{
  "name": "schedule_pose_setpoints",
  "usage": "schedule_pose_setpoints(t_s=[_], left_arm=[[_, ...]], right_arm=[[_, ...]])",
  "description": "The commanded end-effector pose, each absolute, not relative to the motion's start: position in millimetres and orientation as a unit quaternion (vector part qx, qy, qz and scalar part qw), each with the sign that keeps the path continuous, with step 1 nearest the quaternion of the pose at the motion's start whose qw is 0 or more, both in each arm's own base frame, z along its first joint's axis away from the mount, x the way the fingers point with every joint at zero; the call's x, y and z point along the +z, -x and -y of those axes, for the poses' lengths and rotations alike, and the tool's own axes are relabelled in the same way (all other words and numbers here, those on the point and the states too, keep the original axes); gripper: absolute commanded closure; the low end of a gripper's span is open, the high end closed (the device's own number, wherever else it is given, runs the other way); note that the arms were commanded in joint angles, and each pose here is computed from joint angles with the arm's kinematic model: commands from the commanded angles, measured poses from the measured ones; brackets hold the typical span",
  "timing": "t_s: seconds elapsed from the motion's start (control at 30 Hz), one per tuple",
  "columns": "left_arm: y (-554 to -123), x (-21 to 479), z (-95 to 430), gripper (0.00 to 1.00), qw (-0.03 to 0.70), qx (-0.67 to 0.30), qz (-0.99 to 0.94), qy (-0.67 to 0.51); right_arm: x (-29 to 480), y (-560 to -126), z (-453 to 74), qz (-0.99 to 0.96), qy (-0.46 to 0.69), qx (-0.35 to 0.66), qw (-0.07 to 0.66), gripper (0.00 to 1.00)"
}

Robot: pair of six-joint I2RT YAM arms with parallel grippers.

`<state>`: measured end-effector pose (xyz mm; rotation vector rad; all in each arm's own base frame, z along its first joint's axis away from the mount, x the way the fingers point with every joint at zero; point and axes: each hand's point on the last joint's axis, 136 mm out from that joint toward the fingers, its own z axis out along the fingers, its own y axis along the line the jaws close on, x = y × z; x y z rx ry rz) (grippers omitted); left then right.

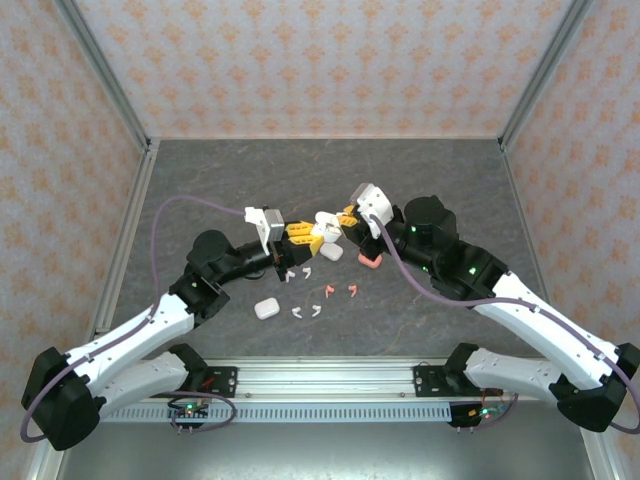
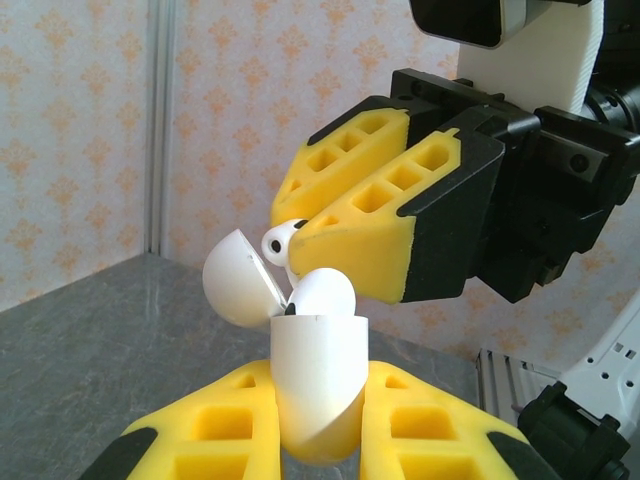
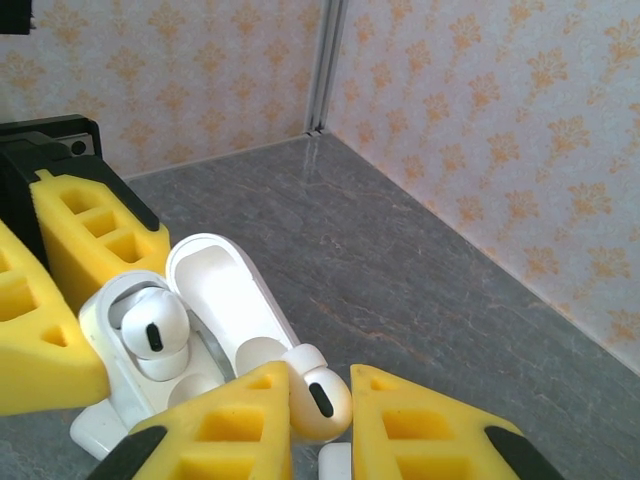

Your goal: Insert wireless bluetooth earbuds into charging case

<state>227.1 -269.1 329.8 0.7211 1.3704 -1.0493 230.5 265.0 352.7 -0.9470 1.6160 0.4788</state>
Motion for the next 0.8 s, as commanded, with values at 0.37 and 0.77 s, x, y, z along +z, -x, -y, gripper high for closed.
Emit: schedule_pose_setpoints(t_s=[0.37, 0.77], left_arm=[[-227, 361, 271, 1.0, 0.624, -0.457, -0.555, -0.307], [-226, 362, 272, 1.0, 0.623, -0.459, -0.553, -0.31]], right_arm=[[345, -220, -264, -0.692, 0.404, 0.224, 0.555, 0.83], [340, -212, -264, -0.693, 0.404, 0.244, 0.545, 0.83]])
